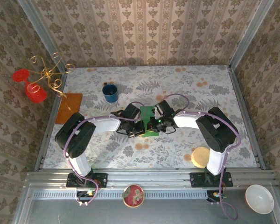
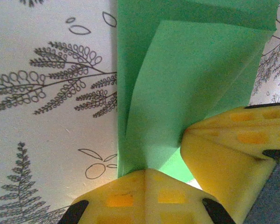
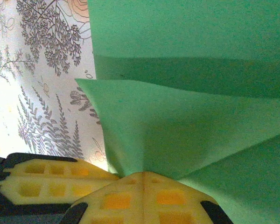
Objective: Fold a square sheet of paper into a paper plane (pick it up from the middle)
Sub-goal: Fold the triangle a second time at the center of the table.
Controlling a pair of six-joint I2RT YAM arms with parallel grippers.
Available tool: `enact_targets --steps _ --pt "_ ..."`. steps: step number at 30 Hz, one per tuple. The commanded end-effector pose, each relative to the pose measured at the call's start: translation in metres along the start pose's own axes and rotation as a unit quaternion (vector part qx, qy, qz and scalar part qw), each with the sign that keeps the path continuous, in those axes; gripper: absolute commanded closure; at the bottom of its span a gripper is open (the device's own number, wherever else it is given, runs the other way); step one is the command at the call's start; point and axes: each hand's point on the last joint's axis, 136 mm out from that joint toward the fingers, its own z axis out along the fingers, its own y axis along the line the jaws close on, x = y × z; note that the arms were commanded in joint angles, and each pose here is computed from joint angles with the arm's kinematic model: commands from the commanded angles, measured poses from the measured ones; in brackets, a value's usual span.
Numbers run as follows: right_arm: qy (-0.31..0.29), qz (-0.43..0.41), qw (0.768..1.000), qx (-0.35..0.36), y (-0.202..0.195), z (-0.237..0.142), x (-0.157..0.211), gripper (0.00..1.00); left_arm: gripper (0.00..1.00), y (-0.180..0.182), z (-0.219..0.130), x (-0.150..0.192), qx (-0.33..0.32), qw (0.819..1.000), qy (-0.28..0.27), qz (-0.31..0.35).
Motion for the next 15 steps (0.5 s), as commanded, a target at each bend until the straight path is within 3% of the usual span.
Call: enact_targets --steps 1,7,15 --pt "0.004 -0.001 1.0 -0.013 0.01 0.004 -0.003 1.0 1.0 0.057 0.006 0.032 -0.095 0.994 0.049 -0.039" --pt "0.008 0.002 1.0 -0.009 0.007 0.007 -0.002 1.0 1.0 0.059 0.006 0.034 -0.097 0.993 0.05 -0.041" --pt "-0.009 0.041 0.998 0.041 -0.036 0.007 -0.018 1.0 1.0 0.068 0.004 0.04 -0.111 0.991 0.054 -0.052"
